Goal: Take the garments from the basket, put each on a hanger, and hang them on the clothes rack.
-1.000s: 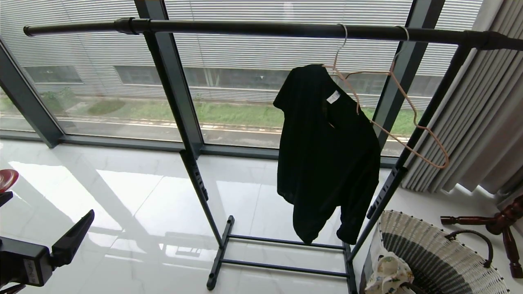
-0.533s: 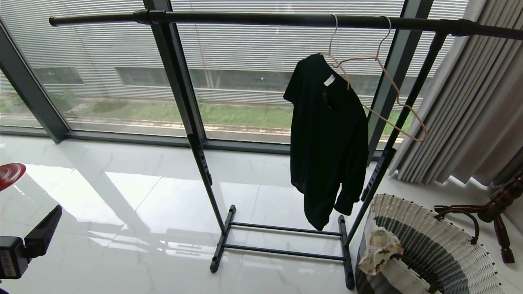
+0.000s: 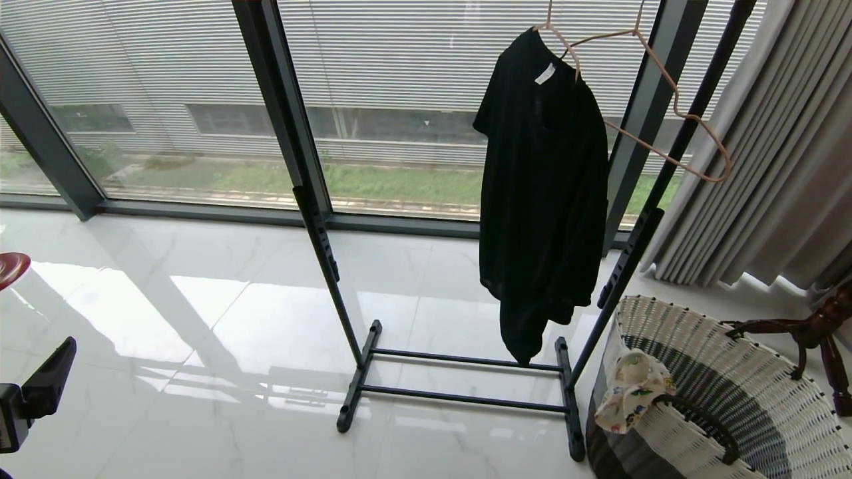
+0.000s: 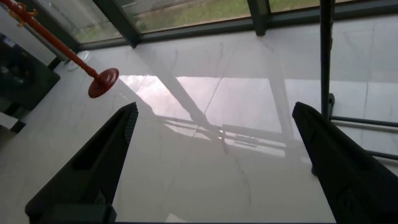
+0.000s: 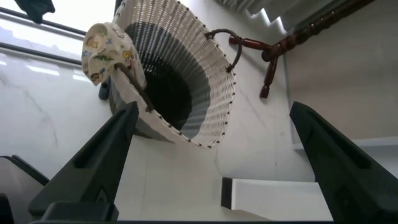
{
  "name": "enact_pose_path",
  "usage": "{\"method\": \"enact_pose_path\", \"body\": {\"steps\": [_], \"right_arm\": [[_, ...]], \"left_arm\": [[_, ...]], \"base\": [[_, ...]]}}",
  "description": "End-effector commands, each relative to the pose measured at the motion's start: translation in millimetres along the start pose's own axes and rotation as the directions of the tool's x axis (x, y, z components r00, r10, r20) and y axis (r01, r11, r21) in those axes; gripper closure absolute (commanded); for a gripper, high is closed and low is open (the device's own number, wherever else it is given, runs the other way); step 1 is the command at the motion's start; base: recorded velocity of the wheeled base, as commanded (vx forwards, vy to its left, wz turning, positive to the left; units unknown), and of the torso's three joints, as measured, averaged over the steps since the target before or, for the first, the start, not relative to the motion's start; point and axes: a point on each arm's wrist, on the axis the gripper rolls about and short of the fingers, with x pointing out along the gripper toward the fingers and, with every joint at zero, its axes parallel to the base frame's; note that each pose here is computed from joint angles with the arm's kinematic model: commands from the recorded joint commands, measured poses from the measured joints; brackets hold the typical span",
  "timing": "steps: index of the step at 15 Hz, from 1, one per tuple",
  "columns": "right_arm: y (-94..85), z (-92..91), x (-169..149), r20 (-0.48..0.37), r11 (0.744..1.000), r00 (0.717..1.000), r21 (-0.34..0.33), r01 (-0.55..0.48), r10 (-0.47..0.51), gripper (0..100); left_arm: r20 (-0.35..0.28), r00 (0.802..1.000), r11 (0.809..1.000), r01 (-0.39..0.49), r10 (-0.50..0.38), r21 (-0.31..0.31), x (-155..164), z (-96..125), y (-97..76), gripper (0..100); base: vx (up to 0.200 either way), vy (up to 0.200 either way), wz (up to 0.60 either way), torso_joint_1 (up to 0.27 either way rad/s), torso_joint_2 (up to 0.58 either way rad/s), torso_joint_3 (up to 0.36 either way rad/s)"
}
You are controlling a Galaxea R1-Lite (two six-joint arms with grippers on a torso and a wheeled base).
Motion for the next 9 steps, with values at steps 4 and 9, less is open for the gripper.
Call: {"method": "enact_pose_path", "body": {"steps": [4, 9], "right_arm": [[2.4, 0.8, 3.2, -0.014, 1.000, 1.000, -0.026, -0.002, 0.001, 0], [4.5, 1.8, 5.8, -0.026, 0.999, 1.000, -0.043, -0.008, 0.006, 0]], "left_arm": [[0.002, 1.000, 1.000, -0.003, 0.003, 0.000, -0.5, -0.1, 0.4, 0], [0.002, 1.000, 1.000, -0.003, 0.003, 0.003, -0.5, -0.1, 0.4, 0]], "base": [[0.000, 0.000, 0.00, -0.173, 0.46, 0.289], [0.000, 0.000, 0.00, -0.142, 0.46, 0.311]]}}
